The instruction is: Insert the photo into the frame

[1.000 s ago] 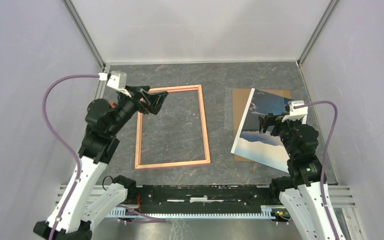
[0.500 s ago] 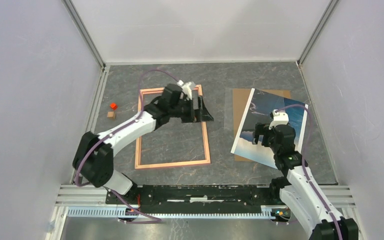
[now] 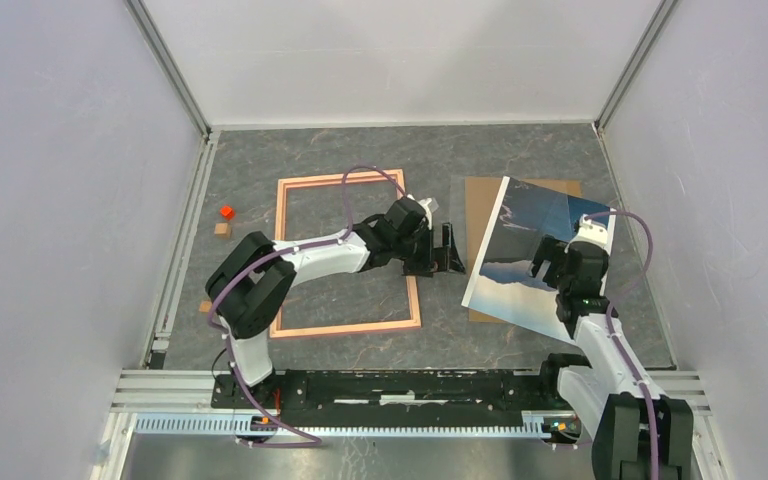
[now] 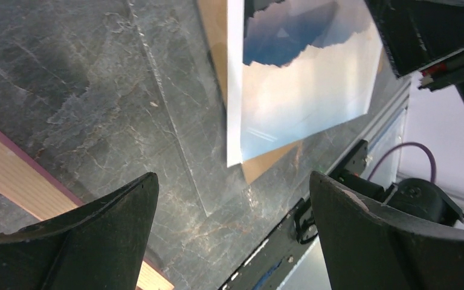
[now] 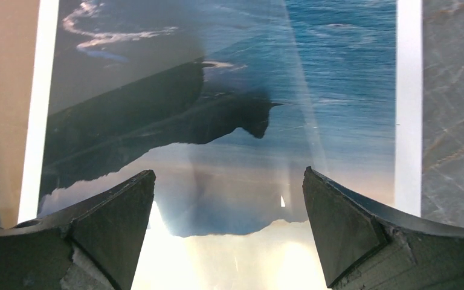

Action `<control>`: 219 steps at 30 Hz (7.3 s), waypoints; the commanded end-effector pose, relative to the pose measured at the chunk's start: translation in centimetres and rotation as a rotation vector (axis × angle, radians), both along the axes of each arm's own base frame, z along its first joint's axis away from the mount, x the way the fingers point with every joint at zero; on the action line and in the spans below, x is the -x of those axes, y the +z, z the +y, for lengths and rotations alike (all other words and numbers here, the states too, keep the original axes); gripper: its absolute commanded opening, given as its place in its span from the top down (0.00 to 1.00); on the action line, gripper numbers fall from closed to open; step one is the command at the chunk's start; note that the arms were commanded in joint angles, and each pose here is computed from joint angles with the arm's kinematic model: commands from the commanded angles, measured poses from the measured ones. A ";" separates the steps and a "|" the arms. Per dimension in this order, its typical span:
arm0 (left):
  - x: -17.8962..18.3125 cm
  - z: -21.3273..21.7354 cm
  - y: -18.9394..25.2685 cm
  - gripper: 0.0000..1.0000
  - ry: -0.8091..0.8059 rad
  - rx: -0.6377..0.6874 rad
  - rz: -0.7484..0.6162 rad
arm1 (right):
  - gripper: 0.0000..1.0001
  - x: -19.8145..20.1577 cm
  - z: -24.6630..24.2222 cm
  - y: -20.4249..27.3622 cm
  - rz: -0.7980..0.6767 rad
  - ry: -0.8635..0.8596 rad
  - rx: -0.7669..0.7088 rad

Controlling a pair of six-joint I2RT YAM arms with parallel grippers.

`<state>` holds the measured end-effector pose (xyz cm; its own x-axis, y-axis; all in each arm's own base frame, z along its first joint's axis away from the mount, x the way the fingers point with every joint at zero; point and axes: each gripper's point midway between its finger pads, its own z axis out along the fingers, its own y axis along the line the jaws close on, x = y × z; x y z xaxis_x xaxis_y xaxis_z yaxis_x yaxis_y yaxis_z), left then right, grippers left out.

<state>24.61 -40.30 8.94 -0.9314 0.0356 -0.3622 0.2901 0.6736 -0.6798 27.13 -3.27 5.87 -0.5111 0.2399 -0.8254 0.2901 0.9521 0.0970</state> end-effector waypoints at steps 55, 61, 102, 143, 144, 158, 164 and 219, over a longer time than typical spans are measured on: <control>-2.0 -3.4 -1.8 0.88 0.182 0.249 0.161 | 0.02 0.1 1.4 -2.7 0.007 0.092 -0.122; -3.3 -2.1 0.7 0.98 0.151 0.116 0.030 | 0.02 -0.1 1.2 -1.9 -0.013 0.095 -0.108; -3.6 26.8 22.0 0.98 0.360 -1.421 -0.704 | 0.02 1.0 14.0 -0.9 0.014 0.445 -0.493; -0.8 8.2 2.4 0.98 0.027 -1.187 -0.603 | 0.02 0.3 14.4 -0.1 0.004 0.557 -0.421; -0.8 7.8 2.5 0.98 0.011 -1.180 -0.623 | 0.02 0.4 14.3 -0.3 0.006 0.552 -0.418; -0.9 9.3 2.3 0.98 -0.054 -1.284 -0.749 | 0.02 1.2 14.5 -1.9 0.028 0.591 -0.417; -0.6 9.3 1.2 0.98 -0.059 -1.278 -0.731 | 0.02 1.4 15.2 -2.1 0.036 0.626 -0.445; 0.0 21.3 27.8 0.00 0.370 -0.440 -1.048 | 0.35 8.8 35.1 1.0 0.218 0.925 -0.623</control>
<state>24.41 -20.52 33.54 -0.2978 0.2361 -0.9250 0.3446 0.9302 0.1265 16.81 28.34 5.12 -0.8458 -0.0203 -0.5331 -0.4294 0.6189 0.6577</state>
